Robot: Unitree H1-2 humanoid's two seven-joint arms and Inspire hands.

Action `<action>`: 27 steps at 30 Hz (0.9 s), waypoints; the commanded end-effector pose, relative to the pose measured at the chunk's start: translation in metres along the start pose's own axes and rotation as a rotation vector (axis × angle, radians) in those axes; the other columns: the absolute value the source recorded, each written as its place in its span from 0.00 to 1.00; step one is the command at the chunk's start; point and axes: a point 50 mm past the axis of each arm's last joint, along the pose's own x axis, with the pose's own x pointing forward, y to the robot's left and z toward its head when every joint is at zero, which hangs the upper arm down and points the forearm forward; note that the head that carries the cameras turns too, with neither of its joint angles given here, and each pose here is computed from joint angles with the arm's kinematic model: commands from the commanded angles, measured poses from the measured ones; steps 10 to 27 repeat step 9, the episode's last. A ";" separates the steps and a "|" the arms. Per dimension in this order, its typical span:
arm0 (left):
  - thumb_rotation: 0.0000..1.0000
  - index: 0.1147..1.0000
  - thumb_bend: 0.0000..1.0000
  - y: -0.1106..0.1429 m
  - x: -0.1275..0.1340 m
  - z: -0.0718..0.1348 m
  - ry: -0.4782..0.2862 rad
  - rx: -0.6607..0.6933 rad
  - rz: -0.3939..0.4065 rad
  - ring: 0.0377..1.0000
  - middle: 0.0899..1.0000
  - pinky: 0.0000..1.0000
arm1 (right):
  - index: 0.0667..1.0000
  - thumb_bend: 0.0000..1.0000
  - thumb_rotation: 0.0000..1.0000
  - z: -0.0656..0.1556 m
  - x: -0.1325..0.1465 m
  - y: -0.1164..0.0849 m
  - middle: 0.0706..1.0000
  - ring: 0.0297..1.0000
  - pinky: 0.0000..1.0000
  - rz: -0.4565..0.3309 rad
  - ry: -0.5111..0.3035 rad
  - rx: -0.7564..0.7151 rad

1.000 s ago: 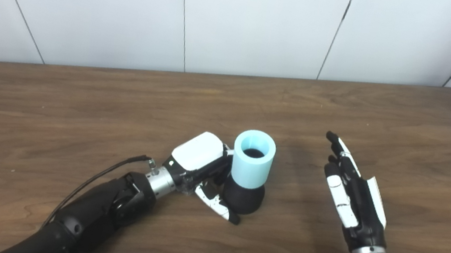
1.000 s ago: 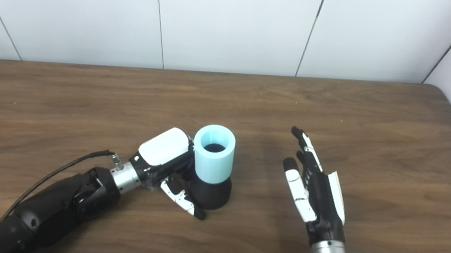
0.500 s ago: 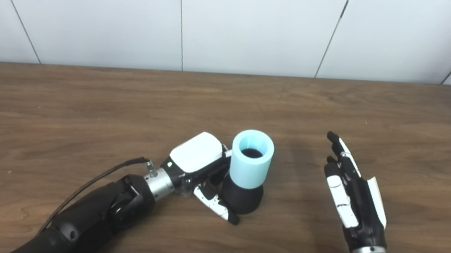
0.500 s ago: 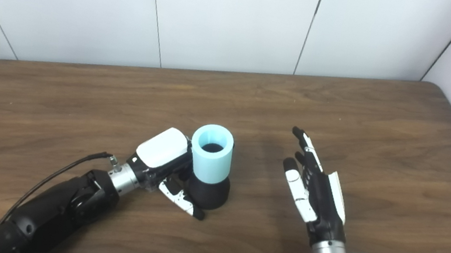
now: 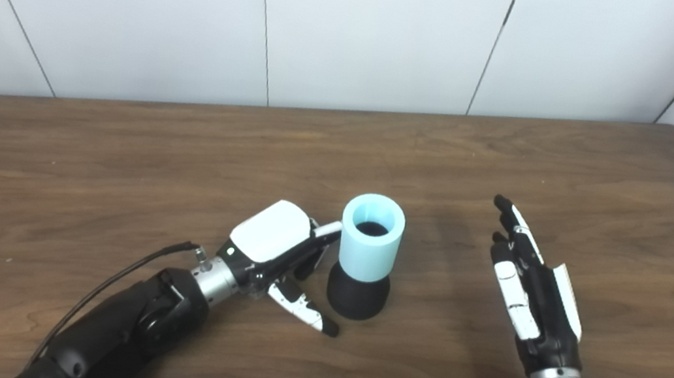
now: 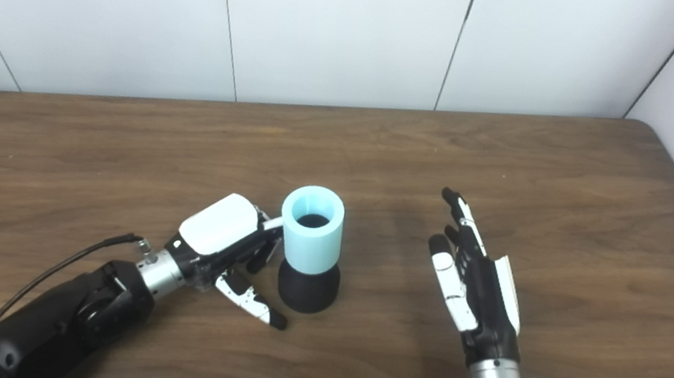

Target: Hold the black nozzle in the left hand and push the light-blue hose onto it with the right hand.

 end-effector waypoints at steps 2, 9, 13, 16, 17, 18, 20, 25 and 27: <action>0.31 0.90 1.00 -0.057 -0.114 -0.055 0.342 0.040 -0.417 0.87 0.87 0.84 | 0.94 0.36 0.90 0.013 0.000 -0.002 1.00 0.99 0.95 -0.026 -0.070 0.018; 0.39 0.90 1.00 -0.043 -0.132 -0.066 0.413 0.036 -0.353 0.88 0.87 0.86 | 0.95 0.36 0.92 0.014 -0.001 -0.003 1.00 1.00 0.95 -0.009 -0.071 0.007; 0.39 0.90 1.00 -0.043 -0.132 -0.066 0.413 0.036 -0.353 0.88 0.87 0.86 | 0.95 0.36 0.92 0.014 -0.001 -0.003 1.00 1.00 0.95 -0.009 -0.071 0.007; 0.39 0.90 1.00 -0.043 -0.132 -0.066 0.413 0.036 -0.353 0.88 0.87 0.86 | 0.95 0.36 0.92 0.014 -0.001 -0.003 1.00 1.00 0.95 -0.009 -0.071 0.007; 0.39 0.90 1.00 -0.043 -0.132 -0.066 0.413 0.036 -0.353 0.88 0.87 0.86 | 0.95 0.36 0.92 0.014 -0.001 -0.003 1.00 1.00 0.95 -0.009 -0.071 0.007; 0.39 0.90 1.00 -0.043 -0.132 -0.066 0.413 0.036 -0.353 0.88 0.87 0.86 | 0.95 0.36 0.92 0.014 -0.001 -0.003 1.00 1.00 0.95 -0.009 -0.071 0.007; 0.39 0.90 1.00 -0.043 -0.132 -0.066 0.413 0.036 -0.353 0.88 0.87 0.86 | 0.95 0.36 0.92 0.014 -0.001 -0.003 1.00 1.00 0.95 -0.009 -0.071 0.007; 0.39 0.90 1.00 -0.043 -0.132 -0.066 0.413 0.036 -0.353 0.88 0.87 0.86 | 0.95 0.36 0.92 0.014 -0.001 -0.003 1.00 1.00 0.95 -0.009 -0.071 0.007; 0.39 0.90 1.00 -0.043 -0.132 -0.066 0.413 0.036 -0.353 0.88 0.87 0.86 | 0.95 0.36 0.92 0.014 -0.001 -0.003 1.00 1.00 0.95 -0.009 -0.071 0.007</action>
